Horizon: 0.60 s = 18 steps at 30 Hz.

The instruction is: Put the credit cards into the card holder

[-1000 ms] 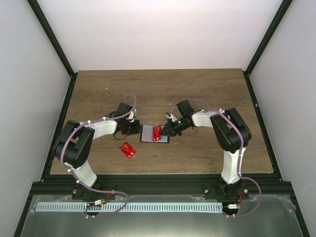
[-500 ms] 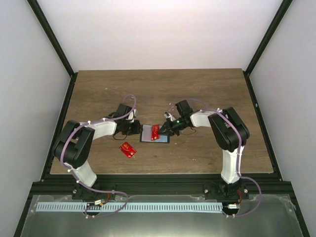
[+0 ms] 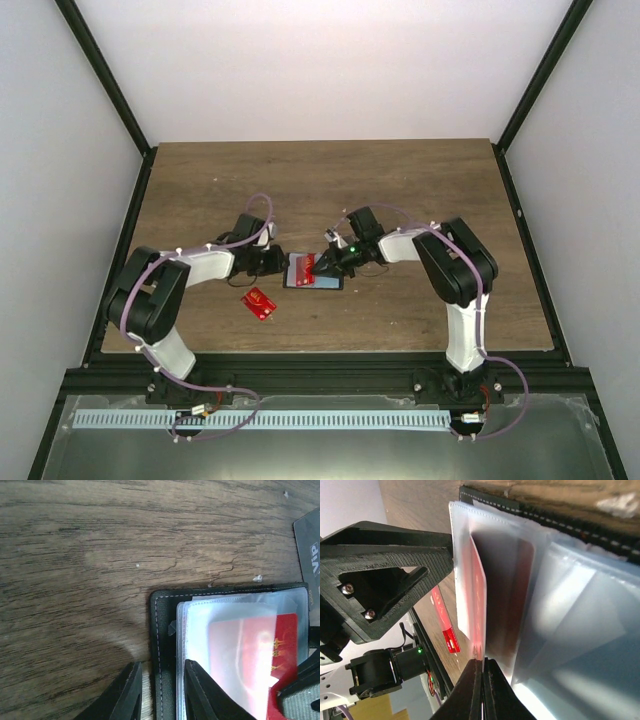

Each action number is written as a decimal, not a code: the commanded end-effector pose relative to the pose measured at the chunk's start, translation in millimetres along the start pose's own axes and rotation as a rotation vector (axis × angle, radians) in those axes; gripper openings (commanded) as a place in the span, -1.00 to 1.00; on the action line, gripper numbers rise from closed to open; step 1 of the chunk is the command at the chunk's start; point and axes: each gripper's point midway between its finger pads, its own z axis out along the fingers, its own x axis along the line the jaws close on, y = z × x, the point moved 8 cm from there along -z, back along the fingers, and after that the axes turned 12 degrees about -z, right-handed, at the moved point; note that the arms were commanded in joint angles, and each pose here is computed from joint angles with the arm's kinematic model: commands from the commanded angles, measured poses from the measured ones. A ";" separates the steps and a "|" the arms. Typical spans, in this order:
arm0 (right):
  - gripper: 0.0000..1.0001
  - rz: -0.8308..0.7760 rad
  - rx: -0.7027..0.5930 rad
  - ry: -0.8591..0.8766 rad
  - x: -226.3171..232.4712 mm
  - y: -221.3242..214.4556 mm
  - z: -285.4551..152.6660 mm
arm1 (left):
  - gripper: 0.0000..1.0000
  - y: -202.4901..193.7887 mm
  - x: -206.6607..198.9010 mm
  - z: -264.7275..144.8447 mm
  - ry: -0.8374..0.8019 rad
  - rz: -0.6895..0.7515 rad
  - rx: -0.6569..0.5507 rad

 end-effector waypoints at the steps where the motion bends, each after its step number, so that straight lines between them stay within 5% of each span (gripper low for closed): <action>1: -0.99 0.030 -0.023 -0.021 -1.1 -3.9 8.9 | -0.48 -20.6 18.8 3.5 0.055 -0.064 0.076; 18: -0.99 0.049 -0.093 -0.132 3.9 -7.5 5.6 | -0.50 -27.0 23.9 -0.4 0.060 -0.074 0.066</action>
